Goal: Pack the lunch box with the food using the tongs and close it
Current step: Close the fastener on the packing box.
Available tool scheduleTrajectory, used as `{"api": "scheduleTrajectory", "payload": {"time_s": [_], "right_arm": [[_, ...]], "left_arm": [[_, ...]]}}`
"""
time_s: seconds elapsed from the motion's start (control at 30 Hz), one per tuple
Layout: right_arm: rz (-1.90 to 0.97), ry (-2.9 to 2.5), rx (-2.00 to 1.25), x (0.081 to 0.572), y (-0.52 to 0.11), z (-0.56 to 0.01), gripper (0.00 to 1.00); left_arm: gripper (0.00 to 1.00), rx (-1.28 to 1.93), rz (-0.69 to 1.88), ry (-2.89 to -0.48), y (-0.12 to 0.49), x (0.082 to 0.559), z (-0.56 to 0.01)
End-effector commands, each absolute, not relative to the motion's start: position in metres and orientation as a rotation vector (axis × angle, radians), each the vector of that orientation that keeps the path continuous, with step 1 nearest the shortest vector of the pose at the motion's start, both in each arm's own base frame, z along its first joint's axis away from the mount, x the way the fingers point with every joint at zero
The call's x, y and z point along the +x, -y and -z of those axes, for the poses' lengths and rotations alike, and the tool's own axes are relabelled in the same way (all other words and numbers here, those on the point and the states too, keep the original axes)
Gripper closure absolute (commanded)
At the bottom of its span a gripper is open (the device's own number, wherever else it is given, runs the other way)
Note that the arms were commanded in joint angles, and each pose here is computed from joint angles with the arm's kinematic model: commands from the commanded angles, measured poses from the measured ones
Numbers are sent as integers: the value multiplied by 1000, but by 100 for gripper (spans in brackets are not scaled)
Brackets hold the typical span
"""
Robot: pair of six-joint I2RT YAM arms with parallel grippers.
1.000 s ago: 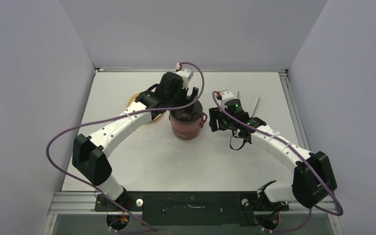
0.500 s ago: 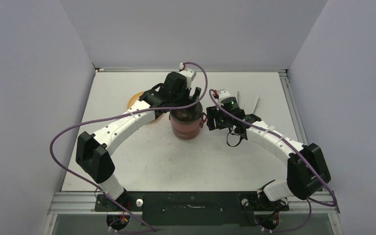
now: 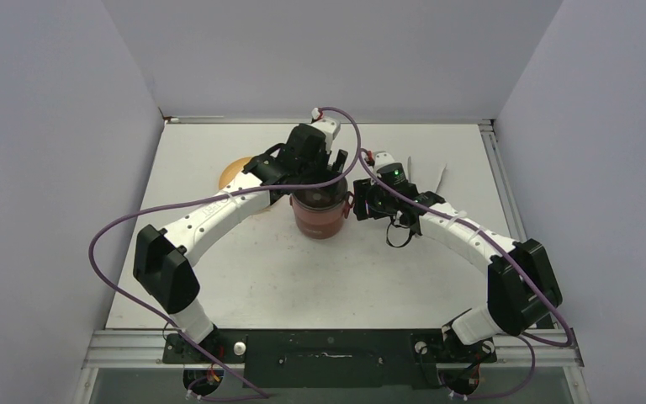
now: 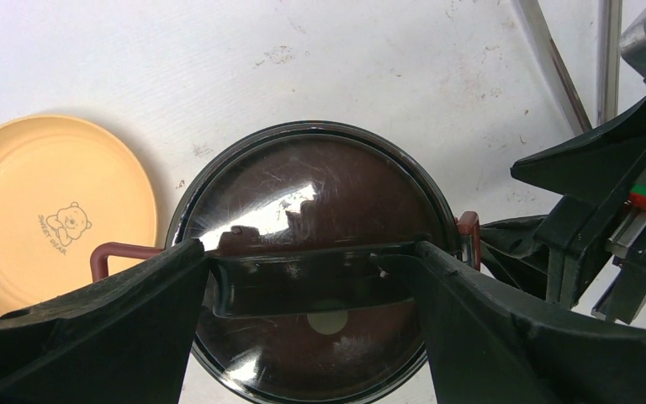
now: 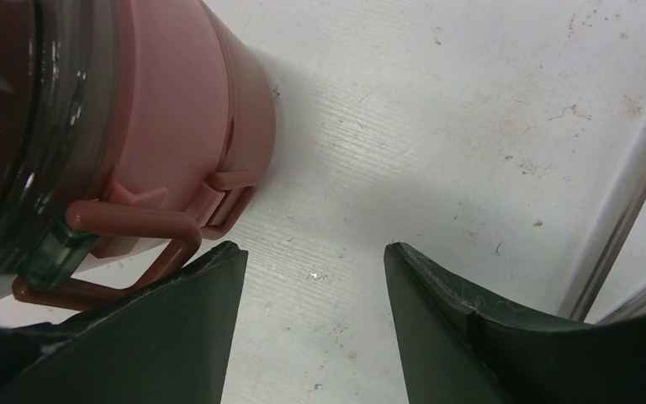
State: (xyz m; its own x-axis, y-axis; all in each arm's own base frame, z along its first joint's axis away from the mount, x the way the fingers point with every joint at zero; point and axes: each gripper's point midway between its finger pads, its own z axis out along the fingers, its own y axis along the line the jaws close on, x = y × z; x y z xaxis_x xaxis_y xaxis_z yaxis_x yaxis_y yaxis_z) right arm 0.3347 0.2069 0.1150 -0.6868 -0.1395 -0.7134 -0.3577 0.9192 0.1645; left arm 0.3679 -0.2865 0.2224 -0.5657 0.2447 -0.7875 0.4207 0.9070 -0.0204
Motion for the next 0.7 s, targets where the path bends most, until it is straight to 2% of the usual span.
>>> {"api": "scheduleTrajectory", "payload": {"time_s": [0.0, 0.67], "right_arm": [[-456, -2227, -312, 351, -226, -143, 38], [-534, -2164, -281, 374, -247, -148, 42]], "left_arm": [[14, 563, 114, -2331, 266, 357, -182], [16, 594, 148, -2366, 271, 352, -171]]}}
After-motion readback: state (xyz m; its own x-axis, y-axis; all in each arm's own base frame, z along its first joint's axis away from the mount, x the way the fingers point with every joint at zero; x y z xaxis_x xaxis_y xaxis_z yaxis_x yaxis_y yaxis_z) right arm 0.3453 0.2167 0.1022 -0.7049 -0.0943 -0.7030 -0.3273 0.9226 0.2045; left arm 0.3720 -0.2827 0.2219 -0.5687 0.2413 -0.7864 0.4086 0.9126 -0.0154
